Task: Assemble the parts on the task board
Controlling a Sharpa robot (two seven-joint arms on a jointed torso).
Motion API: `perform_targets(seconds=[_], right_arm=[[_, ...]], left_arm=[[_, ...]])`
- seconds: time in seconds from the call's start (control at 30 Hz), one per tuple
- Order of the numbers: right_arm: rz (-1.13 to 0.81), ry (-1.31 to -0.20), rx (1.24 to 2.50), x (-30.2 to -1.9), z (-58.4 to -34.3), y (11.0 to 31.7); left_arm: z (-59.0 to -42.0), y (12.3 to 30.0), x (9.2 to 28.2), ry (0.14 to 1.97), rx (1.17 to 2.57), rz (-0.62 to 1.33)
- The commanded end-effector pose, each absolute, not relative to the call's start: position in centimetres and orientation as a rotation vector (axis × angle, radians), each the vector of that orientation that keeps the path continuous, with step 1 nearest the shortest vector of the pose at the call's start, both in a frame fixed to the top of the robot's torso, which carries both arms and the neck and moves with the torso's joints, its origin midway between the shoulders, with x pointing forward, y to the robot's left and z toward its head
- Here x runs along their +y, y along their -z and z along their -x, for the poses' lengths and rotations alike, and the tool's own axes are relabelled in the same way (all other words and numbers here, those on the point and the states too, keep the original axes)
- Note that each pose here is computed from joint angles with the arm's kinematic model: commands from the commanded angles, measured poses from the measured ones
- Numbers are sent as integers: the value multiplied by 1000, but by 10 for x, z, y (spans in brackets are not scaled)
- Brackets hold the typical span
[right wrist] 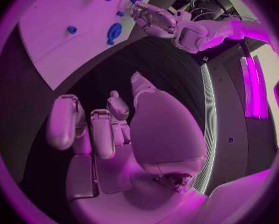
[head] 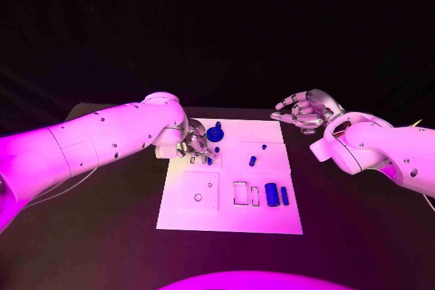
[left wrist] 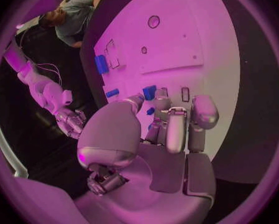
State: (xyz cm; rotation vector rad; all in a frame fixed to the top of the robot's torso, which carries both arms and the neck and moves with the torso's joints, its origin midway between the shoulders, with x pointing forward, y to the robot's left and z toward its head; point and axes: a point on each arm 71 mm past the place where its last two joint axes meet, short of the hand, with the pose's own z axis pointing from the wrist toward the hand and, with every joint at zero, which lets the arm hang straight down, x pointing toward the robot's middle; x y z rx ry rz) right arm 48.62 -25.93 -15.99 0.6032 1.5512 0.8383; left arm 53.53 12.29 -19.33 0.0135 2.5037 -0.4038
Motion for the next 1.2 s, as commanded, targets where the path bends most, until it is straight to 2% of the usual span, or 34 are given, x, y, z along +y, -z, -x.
perform_targets(seconds=[0.03,1.2], right_arm=[[-600,-842,1556,-258,-486,160],[-599,-843,1566,-258,-486,161]], left_arm=[[-535,193,122,408,2507,-17],[-535,196,123,424,2525,2]])
